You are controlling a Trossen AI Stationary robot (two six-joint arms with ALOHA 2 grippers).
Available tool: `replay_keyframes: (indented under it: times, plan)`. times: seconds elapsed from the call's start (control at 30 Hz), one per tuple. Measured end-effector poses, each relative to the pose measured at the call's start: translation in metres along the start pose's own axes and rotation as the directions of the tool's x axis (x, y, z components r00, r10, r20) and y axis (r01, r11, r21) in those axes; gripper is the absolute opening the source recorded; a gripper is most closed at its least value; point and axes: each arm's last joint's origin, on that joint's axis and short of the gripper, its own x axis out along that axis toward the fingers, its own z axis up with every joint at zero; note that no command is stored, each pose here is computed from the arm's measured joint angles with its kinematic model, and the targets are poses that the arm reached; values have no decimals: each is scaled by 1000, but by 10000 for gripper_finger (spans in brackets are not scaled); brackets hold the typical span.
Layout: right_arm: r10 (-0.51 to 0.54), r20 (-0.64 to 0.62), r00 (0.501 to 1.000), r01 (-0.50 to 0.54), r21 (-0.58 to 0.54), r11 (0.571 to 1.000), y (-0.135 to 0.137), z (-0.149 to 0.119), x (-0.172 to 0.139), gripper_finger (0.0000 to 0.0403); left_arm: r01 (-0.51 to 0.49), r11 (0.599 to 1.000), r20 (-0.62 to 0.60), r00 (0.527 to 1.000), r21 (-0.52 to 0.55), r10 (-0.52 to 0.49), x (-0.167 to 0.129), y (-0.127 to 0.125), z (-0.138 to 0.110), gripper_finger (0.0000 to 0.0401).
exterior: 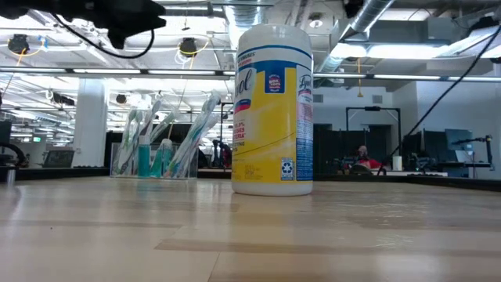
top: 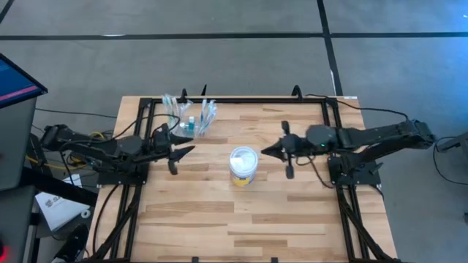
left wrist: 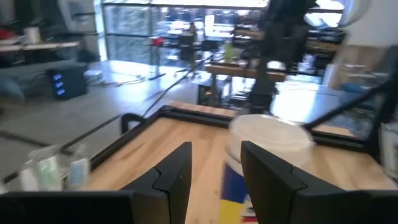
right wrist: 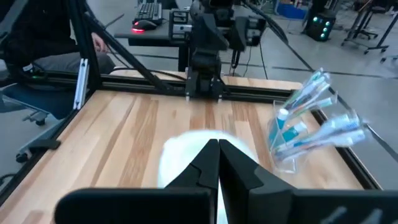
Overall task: Pick & Place toothbrushing station
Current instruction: Return to Home position
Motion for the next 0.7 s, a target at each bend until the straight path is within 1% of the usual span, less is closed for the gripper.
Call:
replay_keyframes:
  times: [0.1,0.17,0.27,0.33,0.43,0.53,0.6,0.7]
  plan:
    - [-18,15,1000,18,3,1000,6,-13,-17,0,26,999,-3,1000,47,-26,-10,-1,2,131]
    - [-39,26,999,38,12,999,9,-23,-28,1,29,998,-21,999,55,-28,-17,2,1,131]
    - [-76,62,995,75,28,997,11,-37,-42,1,39,999,-37,999,27,-38,-26,6,1,131]
    - [-74,79,994,72,22,997,12,-45,-53,0,40,999,-26,999,11,-40,-30,9,3,131]
    - [-70,107,992,70,5,998,10,-58,-65,0,42,999,-14,999,31,-41,-34,11,4,131]
    - [-90,181,979,92,-7,996,5,-68,-73,0,47,996,-16,999,82,-46,-35,11,4,131]
    - [-95,217,972,101,-16,995,2,-75,-77,0,43,995,-17,999,90,-41,-34,11,4,131]
    - [-111,238,965,118,-12,993,-3,-86,-83,0,53,994,-22,998,92,-51,-34,12,4,131]
